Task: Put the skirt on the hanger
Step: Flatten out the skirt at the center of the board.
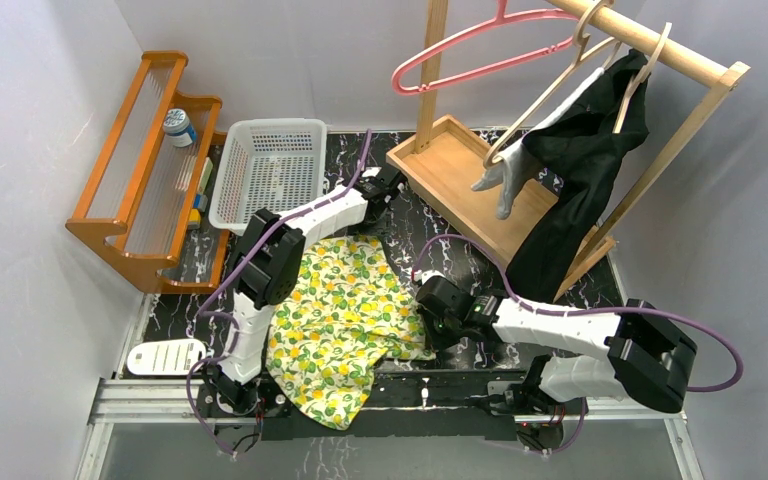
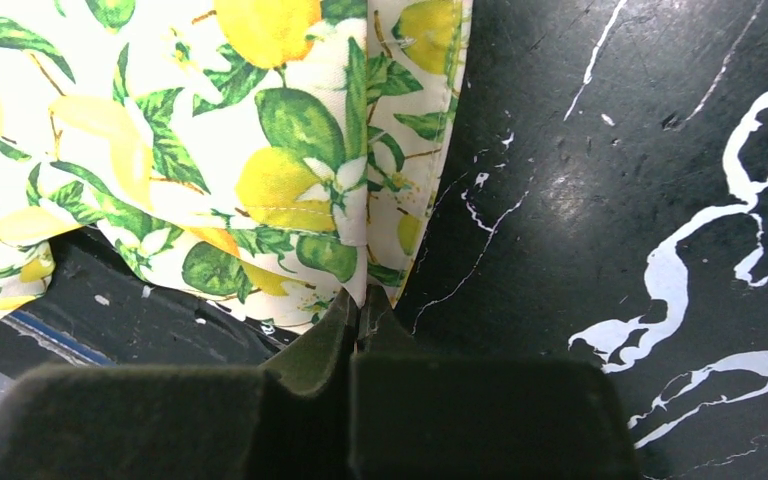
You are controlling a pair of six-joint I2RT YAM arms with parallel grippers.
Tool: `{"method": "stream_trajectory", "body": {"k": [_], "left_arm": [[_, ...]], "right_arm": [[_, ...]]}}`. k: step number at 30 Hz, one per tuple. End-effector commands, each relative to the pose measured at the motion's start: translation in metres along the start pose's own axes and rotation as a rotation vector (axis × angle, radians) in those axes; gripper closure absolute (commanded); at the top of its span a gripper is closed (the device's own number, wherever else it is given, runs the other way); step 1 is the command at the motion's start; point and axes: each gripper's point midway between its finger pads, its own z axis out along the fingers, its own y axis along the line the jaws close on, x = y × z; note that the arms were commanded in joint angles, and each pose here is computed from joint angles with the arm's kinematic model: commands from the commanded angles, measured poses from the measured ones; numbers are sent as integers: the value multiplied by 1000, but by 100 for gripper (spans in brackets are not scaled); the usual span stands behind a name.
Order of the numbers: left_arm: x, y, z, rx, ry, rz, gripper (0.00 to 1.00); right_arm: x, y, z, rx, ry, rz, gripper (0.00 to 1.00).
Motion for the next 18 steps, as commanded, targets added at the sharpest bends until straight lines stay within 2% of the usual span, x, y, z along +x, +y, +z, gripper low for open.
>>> {"method": "stream_trajectory", "body": {"k": [1,5,10,14,18], "left_arm": [[-15,15,-6,-97,-50,63,62],[-15,18,-14,-96,-44,71,100],[-45,20,-63,-49,-119,37,100],[-74,43,-134,-20,-245,-37,100],[-92,80,-204,-2,-390,-138,100]], "right_arm": [[-17,-2,-4,36,-57,-5,100],[-31,-8,-12,96,-101,0,100],[-71,-25,-45,259,-227,21,100],[-107,-49,-96,459,-365,51,100],[-145,-49,-151,510,-503,47,100]]}}
